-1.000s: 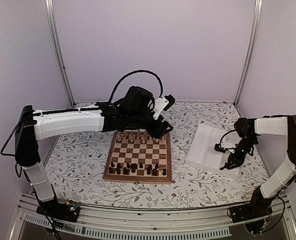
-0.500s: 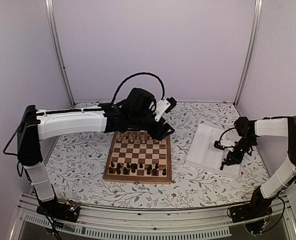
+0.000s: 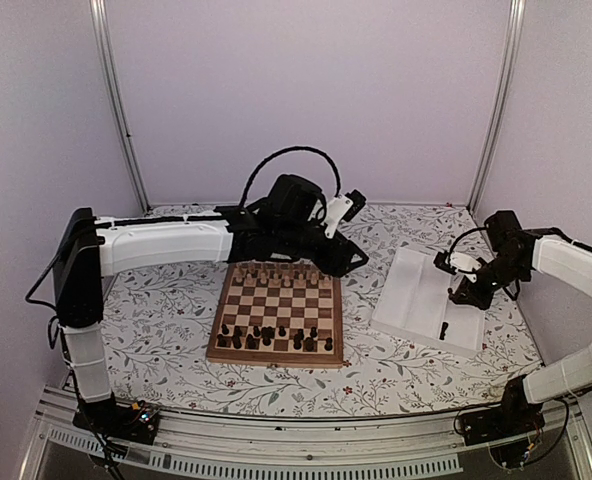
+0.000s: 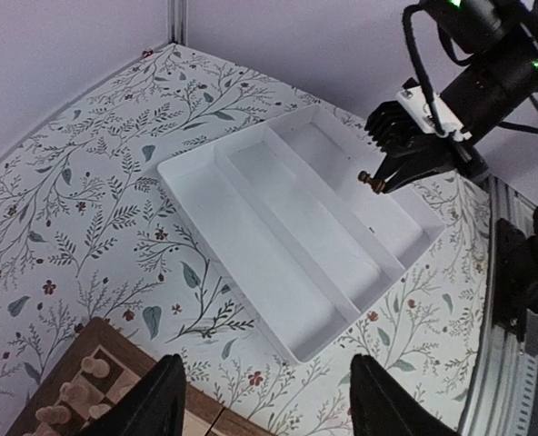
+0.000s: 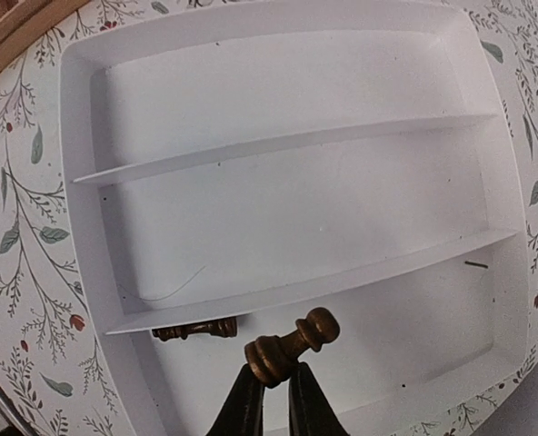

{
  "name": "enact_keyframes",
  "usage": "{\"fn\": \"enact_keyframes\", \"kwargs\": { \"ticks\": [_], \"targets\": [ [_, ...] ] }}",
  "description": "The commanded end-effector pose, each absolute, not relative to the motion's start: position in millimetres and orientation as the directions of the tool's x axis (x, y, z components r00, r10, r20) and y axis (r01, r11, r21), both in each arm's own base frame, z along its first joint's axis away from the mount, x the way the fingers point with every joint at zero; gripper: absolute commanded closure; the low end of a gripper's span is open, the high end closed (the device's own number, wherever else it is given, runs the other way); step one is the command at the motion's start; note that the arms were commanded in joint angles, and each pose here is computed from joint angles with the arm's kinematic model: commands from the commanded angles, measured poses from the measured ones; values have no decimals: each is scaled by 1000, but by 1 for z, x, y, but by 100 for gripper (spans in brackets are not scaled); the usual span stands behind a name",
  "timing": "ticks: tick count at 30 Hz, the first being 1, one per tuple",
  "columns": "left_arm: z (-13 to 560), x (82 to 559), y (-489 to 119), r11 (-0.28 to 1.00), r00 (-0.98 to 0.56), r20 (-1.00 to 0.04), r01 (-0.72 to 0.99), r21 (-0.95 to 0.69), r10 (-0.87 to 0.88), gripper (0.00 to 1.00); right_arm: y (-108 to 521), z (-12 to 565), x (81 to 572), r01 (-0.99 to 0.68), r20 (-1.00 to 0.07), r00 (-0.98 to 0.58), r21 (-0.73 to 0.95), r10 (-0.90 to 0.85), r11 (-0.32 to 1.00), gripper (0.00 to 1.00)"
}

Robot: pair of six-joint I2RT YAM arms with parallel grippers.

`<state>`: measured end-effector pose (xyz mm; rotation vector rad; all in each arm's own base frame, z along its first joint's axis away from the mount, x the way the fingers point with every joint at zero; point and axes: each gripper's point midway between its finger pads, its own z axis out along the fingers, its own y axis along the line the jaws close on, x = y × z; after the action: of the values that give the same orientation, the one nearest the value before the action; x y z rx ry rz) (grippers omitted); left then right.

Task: Set up the chess pieces on the board
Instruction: Pick up the chess piece from the storage box, then place the chess piece on the chessboard.

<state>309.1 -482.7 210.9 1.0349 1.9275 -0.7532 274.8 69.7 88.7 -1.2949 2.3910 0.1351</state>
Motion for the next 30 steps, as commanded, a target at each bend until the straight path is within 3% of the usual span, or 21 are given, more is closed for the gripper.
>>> {"fn": "enact_keyframes", "kwargs": {
  "ticks": [1, 7, 13, 25, 30],
  "targets": [
    [221, 310, -513, 392, -444, -854, 861, -323, 271, 38, 106, 115, 274, -872, -505, -388, -71, -771, 484, 89],
    [220, 310, -547, 259, -527, -830, 840, -476, 185, 40, 134, 117, 273, -907, -523, -323, -67, -789, 416, 89],
    [200, 315, -572, 141, -691, -707, 723, -677, 148, 41, 166, 130, 278, -928, -560, -261, -78, -786, 363, 89],
    [166, 312, -593, 128, -795, -578, 602, -788, 186, 44, 197, 143, 281, -944, -596, -191, -107, -780, 313, 89],
    [160, 307, -598, 106, -807, -551, 580, -808, 213, 50, 201, 145, 284, -944, -599, -184, -113, -780, 310, 89]
  ]
}}
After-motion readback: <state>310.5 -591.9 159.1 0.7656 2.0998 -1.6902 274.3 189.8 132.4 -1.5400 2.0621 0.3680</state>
